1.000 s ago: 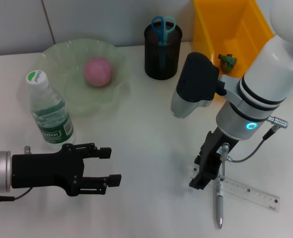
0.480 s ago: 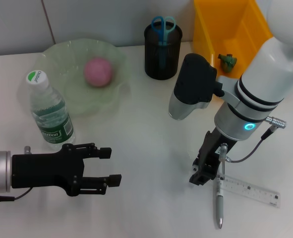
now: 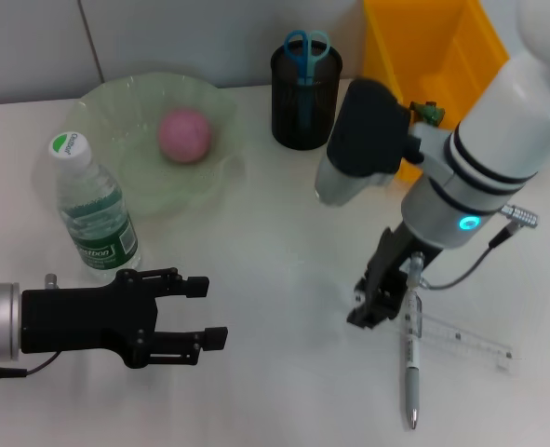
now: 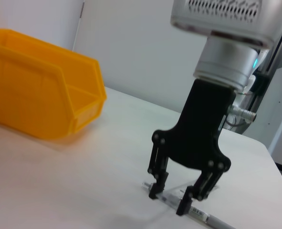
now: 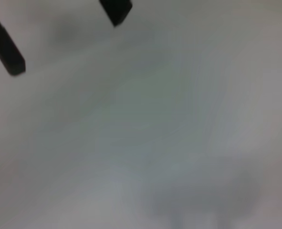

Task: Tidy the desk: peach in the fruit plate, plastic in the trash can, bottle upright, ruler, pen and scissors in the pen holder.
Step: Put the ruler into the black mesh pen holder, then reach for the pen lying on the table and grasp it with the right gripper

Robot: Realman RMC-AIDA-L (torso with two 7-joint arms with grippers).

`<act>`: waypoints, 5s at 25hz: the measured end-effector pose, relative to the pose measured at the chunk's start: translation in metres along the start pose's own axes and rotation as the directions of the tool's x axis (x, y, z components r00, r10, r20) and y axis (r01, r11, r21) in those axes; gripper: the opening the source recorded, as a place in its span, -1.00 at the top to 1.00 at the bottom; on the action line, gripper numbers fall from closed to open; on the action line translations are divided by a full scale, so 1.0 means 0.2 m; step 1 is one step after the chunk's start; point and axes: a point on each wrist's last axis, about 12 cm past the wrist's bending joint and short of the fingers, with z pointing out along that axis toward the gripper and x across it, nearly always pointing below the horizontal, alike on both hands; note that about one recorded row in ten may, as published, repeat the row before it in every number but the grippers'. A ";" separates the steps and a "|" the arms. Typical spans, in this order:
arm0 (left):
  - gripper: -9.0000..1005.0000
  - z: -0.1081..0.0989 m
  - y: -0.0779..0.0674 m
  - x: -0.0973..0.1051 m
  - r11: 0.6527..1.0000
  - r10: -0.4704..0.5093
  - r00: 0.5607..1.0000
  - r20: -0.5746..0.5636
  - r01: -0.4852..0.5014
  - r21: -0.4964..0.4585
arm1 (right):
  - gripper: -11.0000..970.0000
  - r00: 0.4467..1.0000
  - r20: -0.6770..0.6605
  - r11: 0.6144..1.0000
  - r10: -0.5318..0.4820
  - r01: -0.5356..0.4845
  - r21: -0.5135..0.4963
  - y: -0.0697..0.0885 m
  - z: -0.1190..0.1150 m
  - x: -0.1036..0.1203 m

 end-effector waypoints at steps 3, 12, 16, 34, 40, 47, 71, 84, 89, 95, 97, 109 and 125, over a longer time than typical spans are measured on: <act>-0.59 0.00 0.00 0.00 1.000 0.000 1.000 0.001 0.000 0.001 | 0.20 0.998 0.054 0.999 0.011 -0.013 0.037 -0.01 -0.08 -0.01; -0.59 0.01 0.00 -0.02 1.000 0.007 1.000 0.005 -0.007 0.013 | 0.20 0.944 0.322 0.973 0.080 -0.144 0.182 -0.15 -0.36 -0.03; -0.59 0.01 0.00 -0.02 1.000 0.008 1.000 0.006 -0.008 0.017 | 0.20 0.909 0.410 0.952 0.076 -0.188 0.242 -0.20 -0.43 -0.04; -0.59 0.02 -0.01 -0.02 0.999 0.012 1.000 0.009 -0.013 0.032 | 0.20 0.586 0.810 0.861 -0.024 -0.399 0.315 -0.41 -0.57 -0.13; -0.59 0.02 -0.01 -0.02 0.999 0.014 1.000 0.010 -0.014 0.033 | 0.20 0.481 0.875 0.860 -0.044 -0.427 0.279 -0.46 -0.50 -0.15; -0.59 0.02 -0.01 -0.02 0.999 0.017 1.000 0.011 -0.018 0.036 | 0.20 0.399 0.916 0.845 -0.044 -0.475 0.248 -0.54 -0.39 -0.16; -0.59 0.02 -0.01 -0.03 0.999 0.009 1.000 0.013 -0.010 0.034 | 0.20 0.342 0.939 0.817 -0.038 -0.531 0.226 -0.59 -0.17 -0.13; -0.59 0.02 -0.01 -0.03 0.999 0.007 1.000 0.013 -0.007 0.031 | 0.20 0.374 0.927 0.813 -0.045 -0.525 0.251 -0.59 -0.09 -0.13; -0.59 0.01 -0.01 -0.02 1.000 0.001 1.000 0.012 -0.001 0.030 | 0.20 0.383 0.922 0.813 -0.054 -0.519 0.263 -0.58 -0.07 -0.13; -0.59 0.01 -0.01 -0.02 1.000 -0.004 1.000 0.010 0.004 0.028 | 0.20 0.388 0.920 0.814 -0.049 -0.519 0.262 -0.58 -0.06 -0.12; -0.59 0.00 -0.01 -0.02 1.000 -0.005 1.000 0.009 0.005 0.027 | 0.20 0.391 0.919 0.815 -0.045 -0.518 0.260 -0.57 -0.05 -0.12; -0.59 0.00 -0.01 -0.01 1.000 -0.005 1.000 0.005 0.005 0.029 | -0.29 0.391 0.920 0.814 -0.032 -0.524 0.251 -0.57 -0.04 -0.11; -0.59 0.00 -0.01 -0.02 1.000 0.009 1.000 0.005 -0.010 0.029 | -0.38 0.222 0.968 0.862 0.118 -0.507 0.011 -0.45 -0.17 0.09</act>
